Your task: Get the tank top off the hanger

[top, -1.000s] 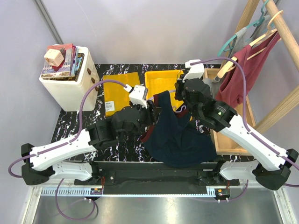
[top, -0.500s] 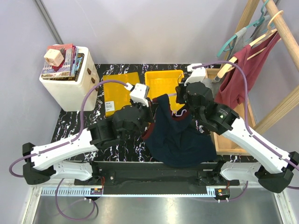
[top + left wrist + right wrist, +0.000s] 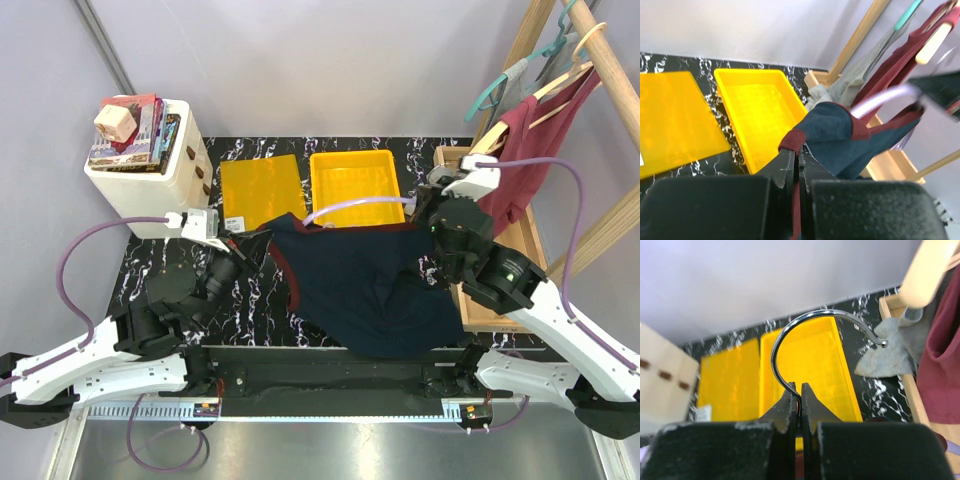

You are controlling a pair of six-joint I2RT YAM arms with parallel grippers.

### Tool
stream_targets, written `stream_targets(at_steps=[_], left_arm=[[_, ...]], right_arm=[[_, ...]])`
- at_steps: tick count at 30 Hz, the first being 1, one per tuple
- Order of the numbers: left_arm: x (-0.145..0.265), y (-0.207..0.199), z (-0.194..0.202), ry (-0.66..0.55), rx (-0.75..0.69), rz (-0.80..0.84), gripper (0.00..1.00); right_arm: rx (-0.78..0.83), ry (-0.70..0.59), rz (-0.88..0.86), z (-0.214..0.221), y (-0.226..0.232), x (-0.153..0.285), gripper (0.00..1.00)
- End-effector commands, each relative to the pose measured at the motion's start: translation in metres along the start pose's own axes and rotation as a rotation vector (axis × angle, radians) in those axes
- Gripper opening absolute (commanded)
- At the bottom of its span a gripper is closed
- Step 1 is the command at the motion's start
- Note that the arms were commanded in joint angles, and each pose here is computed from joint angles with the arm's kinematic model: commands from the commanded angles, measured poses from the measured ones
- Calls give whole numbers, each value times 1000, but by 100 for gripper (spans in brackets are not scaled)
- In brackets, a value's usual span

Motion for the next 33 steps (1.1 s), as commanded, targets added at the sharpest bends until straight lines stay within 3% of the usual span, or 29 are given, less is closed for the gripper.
stream_targets(at_steps=[1, 7, 10, 16, 17, 22, 27, 31, 32, 33], left_arm=[[4, -2, -4, -33, 67, 36, 0], [7, 1, -10, -71, 87, 45, 0], [0, 0, -7, -66, 54, 25, 0], [-40, -12, 22, 48, -4, 4, 0], [-49, -19, 43, 124, 22, 50, 0], [-77, -6, 64, 191, 127, 83, 0], [-75, 0, 76, 242, 124, 80, 0], [-60, -1, 65, 264, 104, 93, 49], [-55, 0, 64, 264, 92, 104, 69], [-49, -1, 63, 270, 84, 120, 76]], right_arm=[[-241, -174, 80, -55, -14, 7, 0], [-375, -209, 26, -69, 1, 6, 0], [-470, -209, -93, -75, 23, 8, 0], [-737, -281, -434, -108, 70, 30, 0], [-785, -292, -492, -117, 76, 36, 0], [-844, -357, -588, -142, 83, 49, 0], [-710, -360, -573, -140, 78, 53, 0], [-464, -249, -509, -107, 70, 49, 0], [-394, -227, -490, -100, 64, 50, 0], [-355, -208, -483, -93, 61, 50, 0]])
Point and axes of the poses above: each gripper's point midway between its finger pads, its own x axis back along the fingers, its own y axis along the line the jaws close on, z = x × y, the point moved 1 cm from there along x, back along the fingers, and after that the axes turned 9 degrees about x, right-handed, at the moved point
